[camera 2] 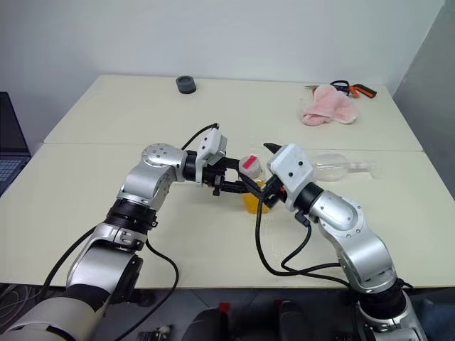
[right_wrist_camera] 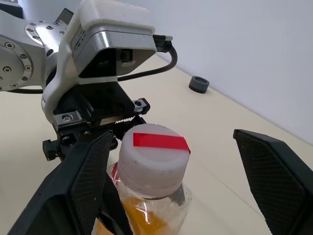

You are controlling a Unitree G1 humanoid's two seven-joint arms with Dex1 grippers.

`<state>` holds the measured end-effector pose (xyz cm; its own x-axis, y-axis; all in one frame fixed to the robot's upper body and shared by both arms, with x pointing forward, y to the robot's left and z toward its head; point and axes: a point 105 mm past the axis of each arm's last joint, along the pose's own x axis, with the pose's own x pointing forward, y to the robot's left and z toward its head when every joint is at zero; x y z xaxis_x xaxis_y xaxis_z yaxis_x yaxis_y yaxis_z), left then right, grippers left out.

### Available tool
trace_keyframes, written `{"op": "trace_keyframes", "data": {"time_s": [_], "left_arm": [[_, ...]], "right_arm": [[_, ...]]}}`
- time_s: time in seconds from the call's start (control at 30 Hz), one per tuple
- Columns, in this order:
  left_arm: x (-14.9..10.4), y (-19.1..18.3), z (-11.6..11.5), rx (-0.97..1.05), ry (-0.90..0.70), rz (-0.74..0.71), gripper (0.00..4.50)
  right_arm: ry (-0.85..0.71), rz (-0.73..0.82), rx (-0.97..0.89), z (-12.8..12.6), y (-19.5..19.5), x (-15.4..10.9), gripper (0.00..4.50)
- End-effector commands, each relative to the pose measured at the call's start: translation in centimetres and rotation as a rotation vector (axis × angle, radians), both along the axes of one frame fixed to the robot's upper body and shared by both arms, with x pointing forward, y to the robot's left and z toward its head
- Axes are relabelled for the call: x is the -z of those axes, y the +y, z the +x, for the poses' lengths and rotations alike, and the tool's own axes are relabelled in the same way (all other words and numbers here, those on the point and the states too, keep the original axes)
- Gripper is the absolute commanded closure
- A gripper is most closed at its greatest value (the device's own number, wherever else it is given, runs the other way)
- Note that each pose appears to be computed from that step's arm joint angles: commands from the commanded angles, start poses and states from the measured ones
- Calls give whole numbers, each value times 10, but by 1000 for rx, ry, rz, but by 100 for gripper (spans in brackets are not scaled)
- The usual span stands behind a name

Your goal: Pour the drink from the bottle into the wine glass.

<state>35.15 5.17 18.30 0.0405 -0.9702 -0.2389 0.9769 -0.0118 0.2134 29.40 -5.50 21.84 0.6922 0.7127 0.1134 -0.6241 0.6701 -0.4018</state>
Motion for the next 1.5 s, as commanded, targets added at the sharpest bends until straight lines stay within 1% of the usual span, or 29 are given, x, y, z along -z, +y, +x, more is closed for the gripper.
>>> {"op": "trace_keyframes", "data": {"time_s": [0.03, 0.3, 0.6, 0.77, 0.97, 1.17, 1.5], "left_arm": [[-8, -3, 0, 17, -41, 8, 233], [-7, -3, -1, 12, -40, 3, 233], [-6, -1, 0, 1, -44, -3, 233], [-6, -1, 1, -8, -47, -6, 233], [-7, 0, 2, -17, -51, -7, 233], [-8, 1, 3, -22, -56, -9, 233], [-10, 0, 3, -18, -59, -8, 233]], "right_arm": [[-54, 26, 6, 0, 3, -12, 29], [-45, -4, 91, 9, -19, -8, 29], [-28, 3, 116, 6, -35, -12, 29], [3, 13, 76, -1, -31, -10, 29], [61, 10, -19, -16, -25, -6, 29], [83, -5, -70, -23, -23, -6, 29], [7, 1, -57, -8, 3, -15, 29]]}}
